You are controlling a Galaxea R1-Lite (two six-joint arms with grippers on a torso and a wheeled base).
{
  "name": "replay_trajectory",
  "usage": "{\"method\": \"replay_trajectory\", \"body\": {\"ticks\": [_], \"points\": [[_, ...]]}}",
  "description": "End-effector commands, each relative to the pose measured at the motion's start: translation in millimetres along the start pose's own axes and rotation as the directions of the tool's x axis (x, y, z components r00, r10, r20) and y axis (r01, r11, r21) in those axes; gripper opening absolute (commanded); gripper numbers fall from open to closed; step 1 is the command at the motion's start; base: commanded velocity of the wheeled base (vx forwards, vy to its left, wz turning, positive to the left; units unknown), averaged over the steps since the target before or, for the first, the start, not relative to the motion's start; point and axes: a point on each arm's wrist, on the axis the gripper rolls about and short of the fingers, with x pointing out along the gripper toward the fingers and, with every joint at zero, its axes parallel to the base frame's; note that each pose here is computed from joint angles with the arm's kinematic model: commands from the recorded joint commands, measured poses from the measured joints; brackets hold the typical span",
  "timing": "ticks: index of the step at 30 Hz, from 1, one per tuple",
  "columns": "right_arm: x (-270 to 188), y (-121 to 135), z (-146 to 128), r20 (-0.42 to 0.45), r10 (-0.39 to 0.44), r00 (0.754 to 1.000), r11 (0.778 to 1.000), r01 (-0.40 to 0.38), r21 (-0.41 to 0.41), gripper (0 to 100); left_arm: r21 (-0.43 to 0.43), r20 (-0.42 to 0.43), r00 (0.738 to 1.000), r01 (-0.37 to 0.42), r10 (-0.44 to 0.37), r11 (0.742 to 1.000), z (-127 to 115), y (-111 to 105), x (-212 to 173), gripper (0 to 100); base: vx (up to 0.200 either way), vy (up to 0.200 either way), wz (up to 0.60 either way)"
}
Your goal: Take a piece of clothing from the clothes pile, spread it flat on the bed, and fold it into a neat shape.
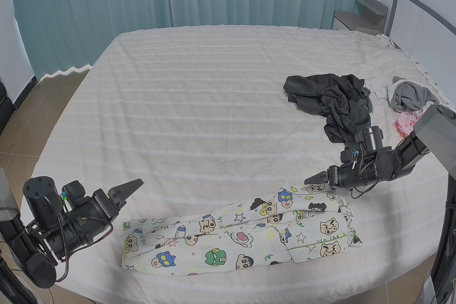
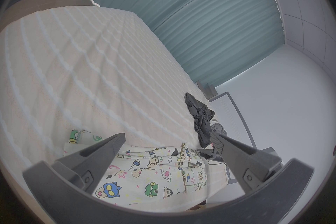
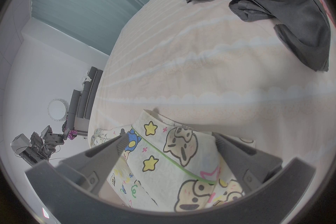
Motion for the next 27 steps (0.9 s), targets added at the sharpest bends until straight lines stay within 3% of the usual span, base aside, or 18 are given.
{"method": "replay_trajectory", "body": {"ticks": [1,13,19,23,27], "points": [[4.4,-0.1,-1.5,-0.008,-0.008,1.0,1.0,0.008,-0.002,0,-0.003,-0.006,1.0,-0.007,0.007,1.0,-1.5,0.6,-2.7,100,0.0,0.0,0.0],[-20.3,5.3,-11.7,-0.001,0.006,1.0,0.999,-0.006,-0.046,0,-0.007,-0.002,1.0,-0.027,0.027,1.0,-5.2,-0.8,-1.9,100,0.0,0.0,0.0],[-51.5,20.9,-18.5,0.055,0.152,0.987,0.984,-0.146,-0.104,0,-0.003,-0.006,1.0,-0.023,0.023,1.0,-7.4,-3.0,-1.4,100,0.0,0.0,0.0],[-62.0,23.7,-21.5,0.078,0.199,0.977,0.973,-0.188,-0.13,0,-0.003,-0.008,1.0,-0.023,0.023,1.0,-7.7,-3.1,-1.4,100,0.0,0.0,0.0],[-78.0,24.9,-25.7,0.109,0.279,0.954,0.95,-0.257,-0.178,0,-0.002,-0.01,1.0,-0.021,0.021,1.0,-8.4,-3.6,-1.2,100,0.0,0.0,0.0]]}}
